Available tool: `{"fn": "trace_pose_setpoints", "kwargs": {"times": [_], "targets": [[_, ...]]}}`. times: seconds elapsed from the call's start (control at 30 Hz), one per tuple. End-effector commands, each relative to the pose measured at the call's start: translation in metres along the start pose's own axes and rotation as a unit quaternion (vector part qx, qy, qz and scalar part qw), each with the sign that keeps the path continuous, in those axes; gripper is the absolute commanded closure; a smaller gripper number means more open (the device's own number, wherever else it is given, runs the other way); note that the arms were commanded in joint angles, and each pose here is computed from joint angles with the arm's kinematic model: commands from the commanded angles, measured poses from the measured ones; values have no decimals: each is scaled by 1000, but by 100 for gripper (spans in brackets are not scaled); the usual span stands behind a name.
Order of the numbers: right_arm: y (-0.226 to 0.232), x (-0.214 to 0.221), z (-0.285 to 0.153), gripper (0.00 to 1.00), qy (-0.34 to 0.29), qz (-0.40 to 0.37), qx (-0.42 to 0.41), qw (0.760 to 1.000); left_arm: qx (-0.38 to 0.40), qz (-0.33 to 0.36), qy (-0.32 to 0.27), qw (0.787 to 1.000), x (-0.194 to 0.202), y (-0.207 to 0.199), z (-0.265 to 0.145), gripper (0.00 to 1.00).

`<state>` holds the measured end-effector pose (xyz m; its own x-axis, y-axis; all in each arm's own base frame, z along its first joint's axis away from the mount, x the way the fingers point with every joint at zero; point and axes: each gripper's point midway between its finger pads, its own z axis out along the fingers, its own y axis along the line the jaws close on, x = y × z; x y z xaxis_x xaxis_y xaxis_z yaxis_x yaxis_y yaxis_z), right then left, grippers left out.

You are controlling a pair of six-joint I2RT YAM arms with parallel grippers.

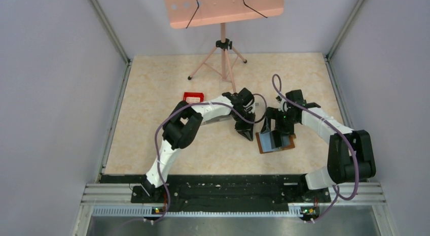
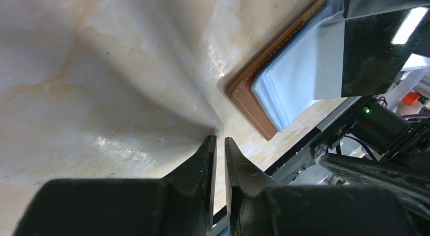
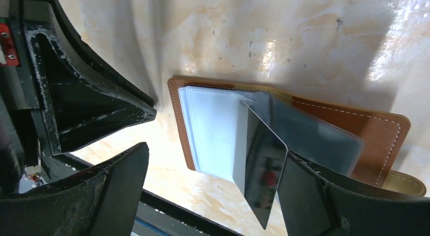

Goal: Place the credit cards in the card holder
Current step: Insert the credit card into the card holder.

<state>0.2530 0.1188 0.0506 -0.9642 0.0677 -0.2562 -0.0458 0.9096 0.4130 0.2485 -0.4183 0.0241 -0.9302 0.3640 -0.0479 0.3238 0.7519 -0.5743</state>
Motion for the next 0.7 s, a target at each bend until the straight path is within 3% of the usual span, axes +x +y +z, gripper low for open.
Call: {"fn": "trace_pose_setpoints", "kwargs": {"times": [0.0, 0.3, 0.4, 0.67], "targets": [[9, -7, -11, 11, -27, -10, -13, 1000, 38, 6, -44, 998, -14, -16, -20, 80], [-5, 1, -13, 11, -17, -2, 26, 999, 27, -7, -32, 999, -11, -10, -15, 74], [-12, 5, -9, 13, -6, 0, 38, 999, 23, -9, -27, 999, -10, -9, -13, 77], [-11, 9, 3, 32, 11, -3, 23, 1000, 26, -12, -3, 1000, -3, -10, 1, 90]]}}
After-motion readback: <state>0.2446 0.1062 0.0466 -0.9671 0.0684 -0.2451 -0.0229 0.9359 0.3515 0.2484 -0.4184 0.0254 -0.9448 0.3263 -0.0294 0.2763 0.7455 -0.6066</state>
